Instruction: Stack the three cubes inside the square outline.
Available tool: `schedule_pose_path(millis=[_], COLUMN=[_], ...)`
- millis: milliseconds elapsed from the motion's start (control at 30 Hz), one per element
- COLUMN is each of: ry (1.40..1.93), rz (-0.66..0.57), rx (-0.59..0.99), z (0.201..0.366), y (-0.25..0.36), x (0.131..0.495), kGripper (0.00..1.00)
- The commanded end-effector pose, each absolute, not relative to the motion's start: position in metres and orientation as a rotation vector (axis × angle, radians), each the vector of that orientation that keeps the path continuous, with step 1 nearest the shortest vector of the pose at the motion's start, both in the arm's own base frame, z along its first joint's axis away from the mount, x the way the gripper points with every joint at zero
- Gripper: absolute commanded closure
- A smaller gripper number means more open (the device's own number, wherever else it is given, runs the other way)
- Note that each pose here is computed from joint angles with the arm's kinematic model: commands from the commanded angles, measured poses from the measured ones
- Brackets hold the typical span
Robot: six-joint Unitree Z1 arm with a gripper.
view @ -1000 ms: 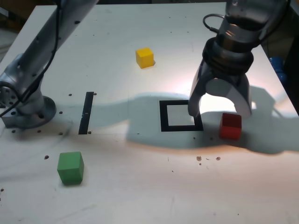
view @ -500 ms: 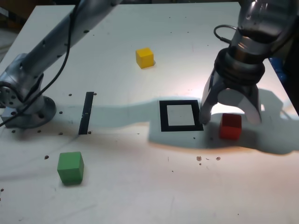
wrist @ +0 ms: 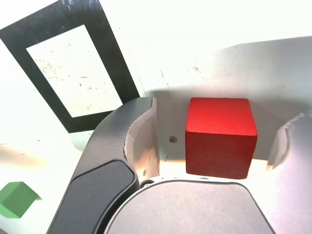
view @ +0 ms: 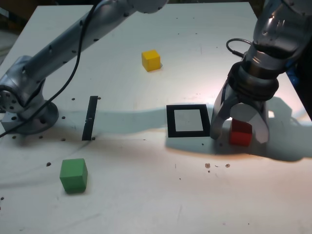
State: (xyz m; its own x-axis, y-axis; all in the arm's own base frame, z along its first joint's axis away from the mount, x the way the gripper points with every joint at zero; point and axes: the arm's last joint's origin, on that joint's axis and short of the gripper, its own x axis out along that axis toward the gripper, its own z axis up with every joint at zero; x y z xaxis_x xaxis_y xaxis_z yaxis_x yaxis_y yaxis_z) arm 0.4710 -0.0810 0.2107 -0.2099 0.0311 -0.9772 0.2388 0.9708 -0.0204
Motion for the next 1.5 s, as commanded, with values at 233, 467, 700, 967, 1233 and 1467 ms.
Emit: schedule_pose_path(millis=[233, 467, 700, 967, 1233, 1467], ry=[1.785, 1.786, 1.788, 1.78, 1.773, 1.791], rz=[-0.184, -0.183, -0.178, -0.131, -0.094, -0.055], rx=[0.224, 0.226, 0.232, 0.226, 0.181, 0.133], z=[0.208, 0.209, 0.217, 0.249, 0.261, 0.249], y=[-0.086, -0.086, -0.085, -0.07, -0.053, -0.045], x=[0.471, 0.47, 0.464, 0.435, 0.407, 0.397], kGripper=[0.67, 0.67, 0.67, 0.67, 0.67, 0.67])
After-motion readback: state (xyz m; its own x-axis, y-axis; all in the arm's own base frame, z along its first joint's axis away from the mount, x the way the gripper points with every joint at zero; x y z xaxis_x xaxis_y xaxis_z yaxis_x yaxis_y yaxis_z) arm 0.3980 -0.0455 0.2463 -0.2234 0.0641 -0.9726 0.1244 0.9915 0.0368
